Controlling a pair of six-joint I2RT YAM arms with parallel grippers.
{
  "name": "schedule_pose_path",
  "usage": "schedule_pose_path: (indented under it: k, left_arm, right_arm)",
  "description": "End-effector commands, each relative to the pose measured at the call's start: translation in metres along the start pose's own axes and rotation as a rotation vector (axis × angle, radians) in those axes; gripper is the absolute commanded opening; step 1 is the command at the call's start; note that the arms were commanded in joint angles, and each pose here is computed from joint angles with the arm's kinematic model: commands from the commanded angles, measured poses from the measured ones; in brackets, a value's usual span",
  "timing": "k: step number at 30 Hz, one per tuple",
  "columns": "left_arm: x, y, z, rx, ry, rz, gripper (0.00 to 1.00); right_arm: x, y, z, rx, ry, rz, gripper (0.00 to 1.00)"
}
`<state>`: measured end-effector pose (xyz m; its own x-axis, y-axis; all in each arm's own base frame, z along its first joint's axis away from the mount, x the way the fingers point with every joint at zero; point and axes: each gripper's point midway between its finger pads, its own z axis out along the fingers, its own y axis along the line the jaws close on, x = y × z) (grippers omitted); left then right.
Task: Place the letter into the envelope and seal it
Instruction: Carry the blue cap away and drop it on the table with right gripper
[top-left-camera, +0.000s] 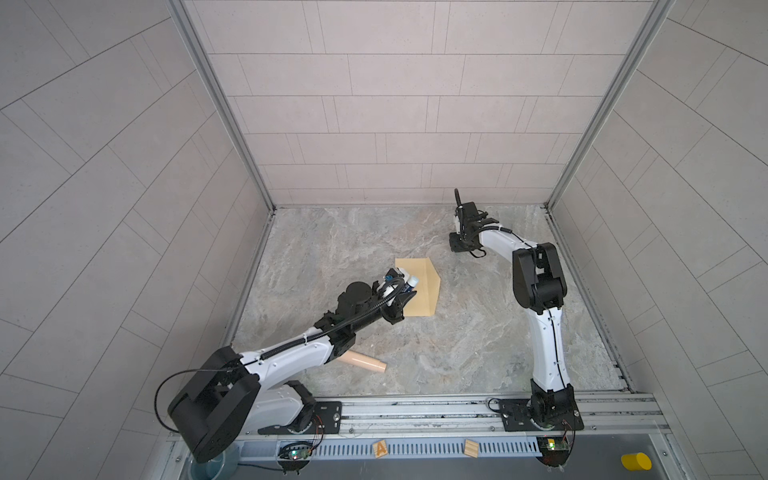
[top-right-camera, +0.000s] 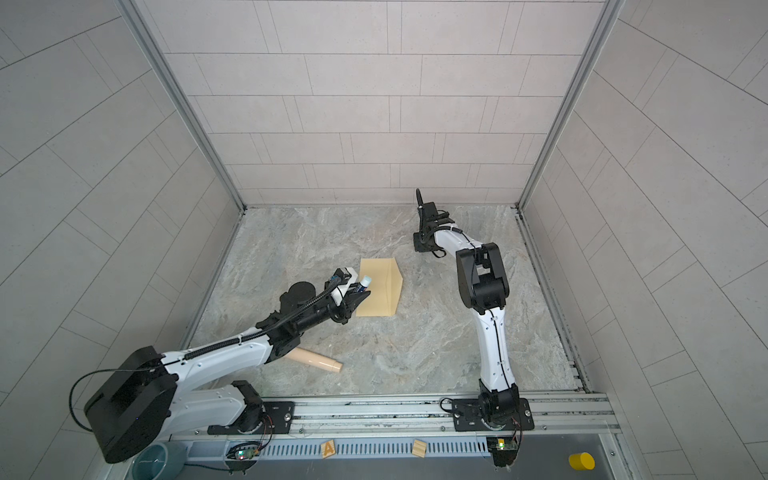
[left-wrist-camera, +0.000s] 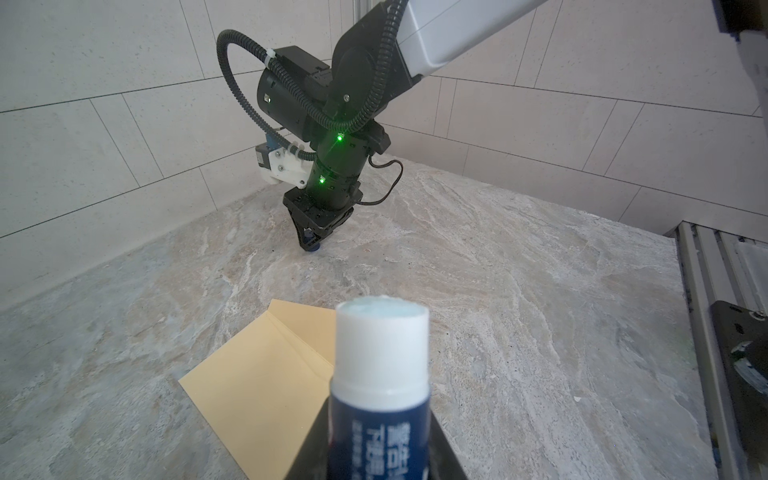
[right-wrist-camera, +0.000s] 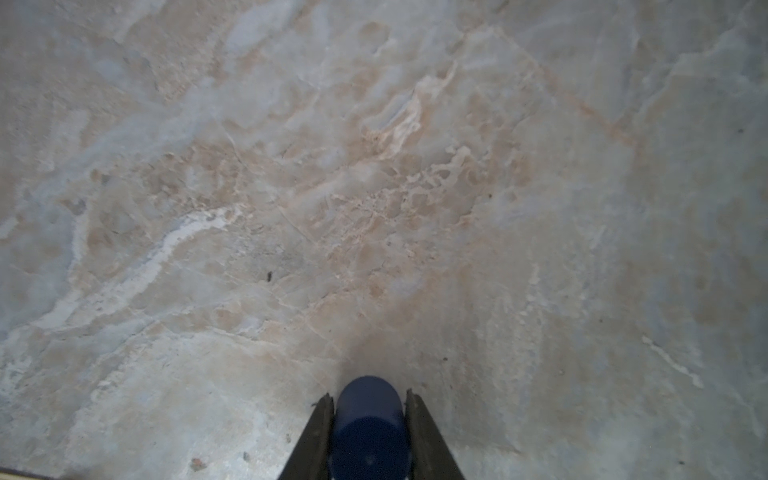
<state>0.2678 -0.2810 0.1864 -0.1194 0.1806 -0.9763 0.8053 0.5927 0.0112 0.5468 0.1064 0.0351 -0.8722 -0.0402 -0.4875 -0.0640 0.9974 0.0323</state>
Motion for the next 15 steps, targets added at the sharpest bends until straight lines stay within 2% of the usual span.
schedule_pose_path:
  k: [1,8,11,15]
  left_arm:
    - [-0.012,-0.001,-0.004,0.0,-0.049,0.007,0.0]
    - [-0.014,0.0,-0.003,-0.009,-0.05,0.007,0.0]
    - [-0.015,0.003,-0.003,-0.024,-0.052,-0.006,0.0]
    - [-0.02,0.005,-0.004,-0.034,-0.07,-0.033,0.0]
  right_arm:
    - [0.021,-0.002,0.011,0.006,0.078,0.001,0.36]
    - [0.015,0.0,0.001,-0.004,0.067,-0.004,0.53]
    - [0.008,0.0,-0.014,-0.007,0.05,-0.002,0.56]
    - [-0.01,0.002,-0.053,-0.026,-0.022,0.004,0.57]
